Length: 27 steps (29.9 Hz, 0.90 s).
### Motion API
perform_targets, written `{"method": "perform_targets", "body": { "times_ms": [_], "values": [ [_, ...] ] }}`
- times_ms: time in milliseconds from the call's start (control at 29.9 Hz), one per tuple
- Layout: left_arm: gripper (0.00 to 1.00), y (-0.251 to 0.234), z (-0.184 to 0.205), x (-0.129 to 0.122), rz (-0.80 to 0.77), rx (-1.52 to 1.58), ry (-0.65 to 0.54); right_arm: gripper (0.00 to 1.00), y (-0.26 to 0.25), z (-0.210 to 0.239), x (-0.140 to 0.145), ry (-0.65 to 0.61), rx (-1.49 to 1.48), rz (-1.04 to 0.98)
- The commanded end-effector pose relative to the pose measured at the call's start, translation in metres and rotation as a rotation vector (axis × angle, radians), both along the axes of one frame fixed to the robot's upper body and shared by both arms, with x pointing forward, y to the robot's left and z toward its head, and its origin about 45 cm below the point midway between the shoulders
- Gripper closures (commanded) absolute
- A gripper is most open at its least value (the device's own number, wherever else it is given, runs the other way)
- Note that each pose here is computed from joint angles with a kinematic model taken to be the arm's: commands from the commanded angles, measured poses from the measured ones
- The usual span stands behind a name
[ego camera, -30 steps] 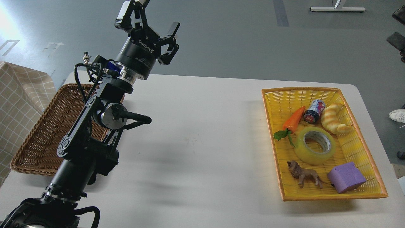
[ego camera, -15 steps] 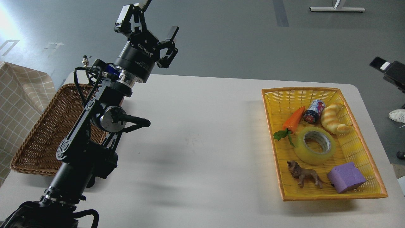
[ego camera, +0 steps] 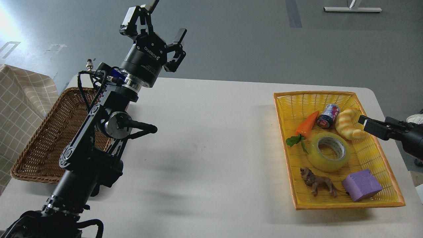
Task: Place and transfer tape with both arms
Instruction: 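Reach the right gripper into the yellow basket and grasp the tape roll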
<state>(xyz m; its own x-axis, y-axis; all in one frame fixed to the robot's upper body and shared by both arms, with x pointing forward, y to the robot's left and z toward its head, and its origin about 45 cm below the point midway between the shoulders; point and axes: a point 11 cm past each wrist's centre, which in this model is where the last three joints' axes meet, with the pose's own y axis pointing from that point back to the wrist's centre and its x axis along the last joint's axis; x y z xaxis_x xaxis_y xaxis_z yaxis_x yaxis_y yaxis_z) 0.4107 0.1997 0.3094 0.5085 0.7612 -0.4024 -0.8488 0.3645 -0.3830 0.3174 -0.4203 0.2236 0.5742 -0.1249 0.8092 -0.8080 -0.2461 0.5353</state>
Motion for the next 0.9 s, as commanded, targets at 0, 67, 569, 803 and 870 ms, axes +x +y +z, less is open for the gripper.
{"method": "perform_targets", "body": {
  "times_ms": [0, 67, 569, 803, 870],
  "values": [
    [0.01, 0.001, -0.003, -0.001, 0.003, -0.001, 0.007, 0.14, -0.003, -0.016, -0.004, 0.044, -0.001, -0.012],
    [0.01, 0.0, -0.003, -0.001, 0.003, -0.006, 0.006, 0.14, -0.001, -0.023, -0.007, 0.067, -0.005, -0.004],
    [0.01, 0.002, -0.002, -0.001, 0.008, -0.007, 0.004, 0.23, 0.022, -0.053, -0.018, 0.165, -0.037, 0.083],
    [0.01, 0.006, -0.002, -0.001, 0.014, -0.006, 0.003, 0.23, 0.022, -0.052, -0.012, 0.157, -0.079, 0.095],
    [0.01, 0.006, -0.002, -0.001, 0.014, -0.006, 0.003, 0.23, 0.022, -0.051, -0.01, 0.154, -0.08, 0.095]
  ]
}}
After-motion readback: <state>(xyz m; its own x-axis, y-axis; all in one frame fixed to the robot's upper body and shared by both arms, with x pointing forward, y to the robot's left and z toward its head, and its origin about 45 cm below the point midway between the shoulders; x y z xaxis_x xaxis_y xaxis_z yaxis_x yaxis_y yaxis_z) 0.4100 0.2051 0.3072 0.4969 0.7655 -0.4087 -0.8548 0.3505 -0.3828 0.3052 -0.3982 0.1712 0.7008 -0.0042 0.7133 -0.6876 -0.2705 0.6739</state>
